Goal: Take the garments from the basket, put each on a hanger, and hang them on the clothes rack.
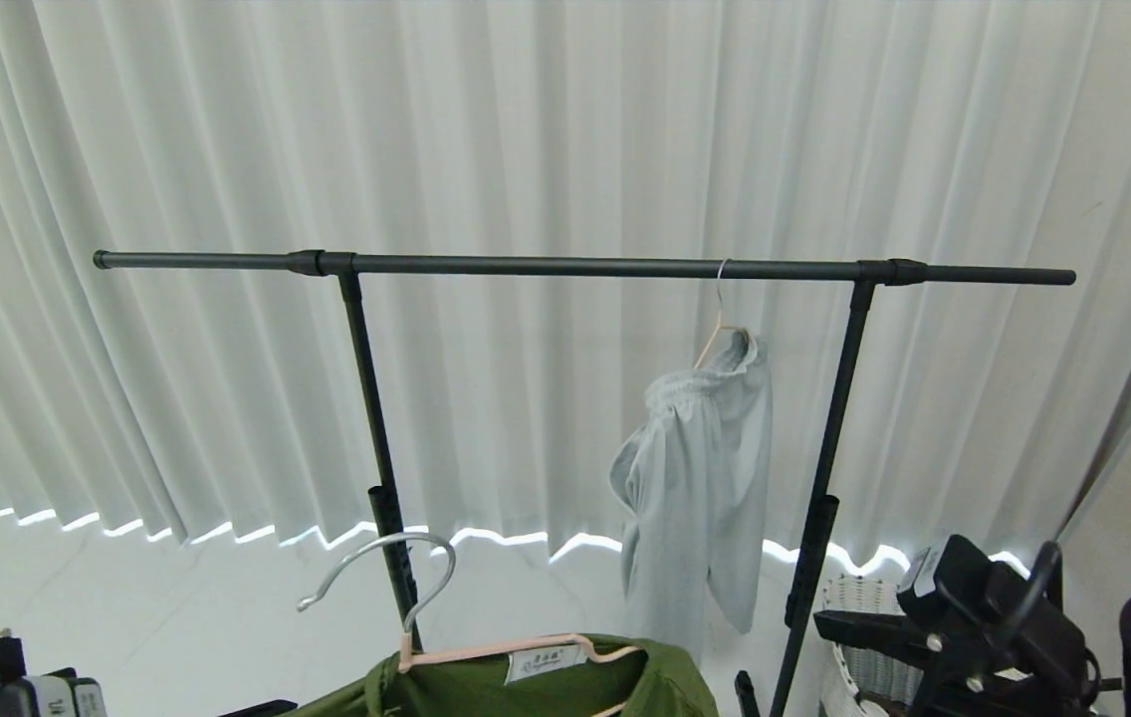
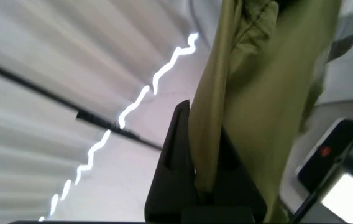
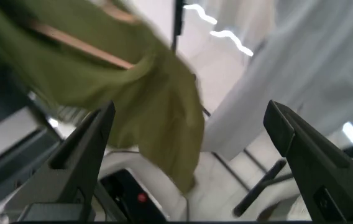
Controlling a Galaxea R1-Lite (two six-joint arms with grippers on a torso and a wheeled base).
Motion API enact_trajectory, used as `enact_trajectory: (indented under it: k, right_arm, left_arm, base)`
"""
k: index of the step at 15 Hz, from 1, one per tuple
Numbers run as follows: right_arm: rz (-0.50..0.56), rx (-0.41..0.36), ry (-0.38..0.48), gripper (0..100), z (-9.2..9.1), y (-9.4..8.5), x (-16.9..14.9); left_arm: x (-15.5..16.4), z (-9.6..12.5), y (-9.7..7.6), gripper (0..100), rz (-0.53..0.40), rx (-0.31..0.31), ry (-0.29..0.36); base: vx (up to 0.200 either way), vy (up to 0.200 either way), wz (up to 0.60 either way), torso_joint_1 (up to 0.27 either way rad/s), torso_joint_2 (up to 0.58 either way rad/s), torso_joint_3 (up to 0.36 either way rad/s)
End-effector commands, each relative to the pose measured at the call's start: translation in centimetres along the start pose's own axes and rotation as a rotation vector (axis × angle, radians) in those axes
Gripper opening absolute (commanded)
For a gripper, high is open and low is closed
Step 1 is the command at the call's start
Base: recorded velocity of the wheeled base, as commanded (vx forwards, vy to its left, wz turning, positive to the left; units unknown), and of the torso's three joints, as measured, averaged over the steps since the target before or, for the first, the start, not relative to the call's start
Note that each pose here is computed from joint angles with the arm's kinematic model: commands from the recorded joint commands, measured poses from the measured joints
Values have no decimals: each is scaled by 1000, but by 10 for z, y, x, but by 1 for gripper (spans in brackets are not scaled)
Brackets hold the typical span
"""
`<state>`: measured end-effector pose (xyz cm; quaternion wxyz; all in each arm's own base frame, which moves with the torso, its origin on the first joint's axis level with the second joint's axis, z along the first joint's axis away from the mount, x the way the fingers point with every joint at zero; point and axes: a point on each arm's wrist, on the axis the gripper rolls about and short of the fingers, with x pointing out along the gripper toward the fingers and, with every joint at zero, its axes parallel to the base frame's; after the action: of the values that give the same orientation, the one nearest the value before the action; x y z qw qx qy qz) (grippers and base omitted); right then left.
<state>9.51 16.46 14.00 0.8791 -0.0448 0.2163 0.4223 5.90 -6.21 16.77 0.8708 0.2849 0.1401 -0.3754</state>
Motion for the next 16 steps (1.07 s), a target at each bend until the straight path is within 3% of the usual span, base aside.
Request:
enact_trajectory:
  k: [1,3,6,9,12,16]
  right_arm:
    - [49,-54,-18,100,3,5,-5]
    - [121,-120,-48,100,19,10,-3]
    - [266,-269,-24,100,45,24,-4]
    - [389,-406,40,100,45,39,10]
    - [428,-442,69,100,40,52,24]
    - [437,-445,41,100,47,61,42]
  left_arm:
    - [-1,1,0,0,-8,-1,-26]
    - [-1,1,-1,0,-52,5,-51]
    - [-2,4,-4,0,-134,22,-93]
    - [-3,8,-9,0,-190,68,-130]
    - [-3,12,-10,0,-195,77,-165]
    - [-4,13,-12,0,-216,88,-183]
  base:
    - [0,0,0,0,0,0]
    - [0,0,0,0,0,0]
    - [0,0,0,0,0,0]
    - [0,0,0,0,0,0]
    - [0,0,0,0,0,0]
    - [0,0,0,0,0,0]
